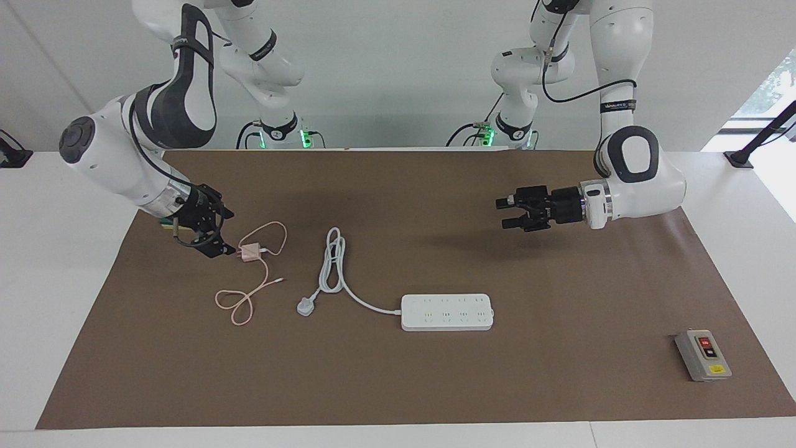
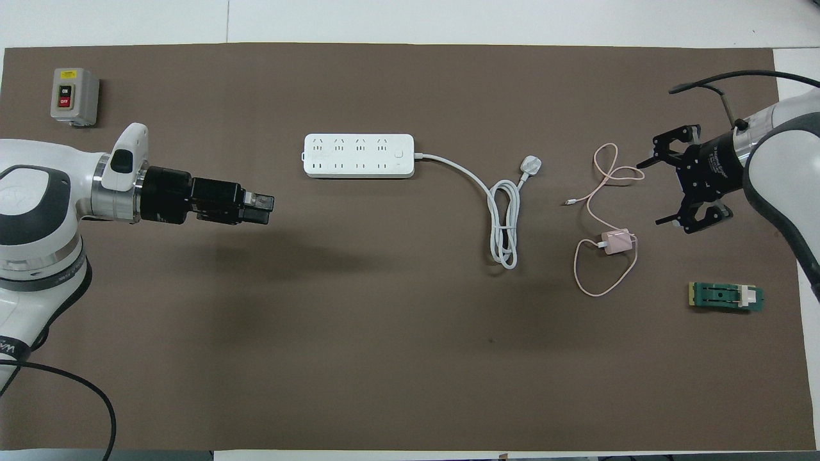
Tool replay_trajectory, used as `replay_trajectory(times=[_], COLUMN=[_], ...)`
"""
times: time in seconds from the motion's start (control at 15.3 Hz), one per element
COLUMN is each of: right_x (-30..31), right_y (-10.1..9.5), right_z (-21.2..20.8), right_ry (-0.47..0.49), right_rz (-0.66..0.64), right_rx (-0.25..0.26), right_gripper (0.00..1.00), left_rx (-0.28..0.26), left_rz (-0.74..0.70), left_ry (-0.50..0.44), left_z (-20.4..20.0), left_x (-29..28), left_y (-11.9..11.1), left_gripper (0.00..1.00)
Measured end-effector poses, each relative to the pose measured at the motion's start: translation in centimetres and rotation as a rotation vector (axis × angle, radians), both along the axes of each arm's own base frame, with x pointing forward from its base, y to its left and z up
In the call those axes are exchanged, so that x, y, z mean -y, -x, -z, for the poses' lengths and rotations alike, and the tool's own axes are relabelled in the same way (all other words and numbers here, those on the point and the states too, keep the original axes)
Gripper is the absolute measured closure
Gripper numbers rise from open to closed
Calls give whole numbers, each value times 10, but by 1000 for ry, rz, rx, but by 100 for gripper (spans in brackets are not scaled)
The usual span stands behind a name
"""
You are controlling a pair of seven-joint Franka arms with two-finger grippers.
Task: Plug charger into power strip
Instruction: 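Move the right gripper over the pink charger while the left gripper advances, then lower the right gripper and grasp the pink charger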
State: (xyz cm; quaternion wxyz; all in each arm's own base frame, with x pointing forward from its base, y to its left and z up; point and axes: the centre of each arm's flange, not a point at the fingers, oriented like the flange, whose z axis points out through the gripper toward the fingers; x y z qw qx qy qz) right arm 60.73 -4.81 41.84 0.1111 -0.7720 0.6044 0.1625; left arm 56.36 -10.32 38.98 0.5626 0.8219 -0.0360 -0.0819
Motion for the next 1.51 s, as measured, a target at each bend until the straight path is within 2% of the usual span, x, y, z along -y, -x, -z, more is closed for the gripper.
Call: replay_trajectory(times=[0.26,0.52,0.79,1.51], right_x=[23,20,31,33], right_y=[9,24,42,55], right_z=[42,73,103,125], right_ry=[-65,-121,-153,-175], right_rz=[-3,-11,1,3], right_rx=[16,8,6,-27], right_gripper=[0,0,0,0], left_rx=[-54,-114,-124,-128], left_rz=[-50,-61,-52,-30], left_ry=[85,168,177,179], left_z=[11,28,30,30], left_x=[4,10,12,19], left_y=[-1,-2,-1,1], left_gripper=[0,0,0,0])
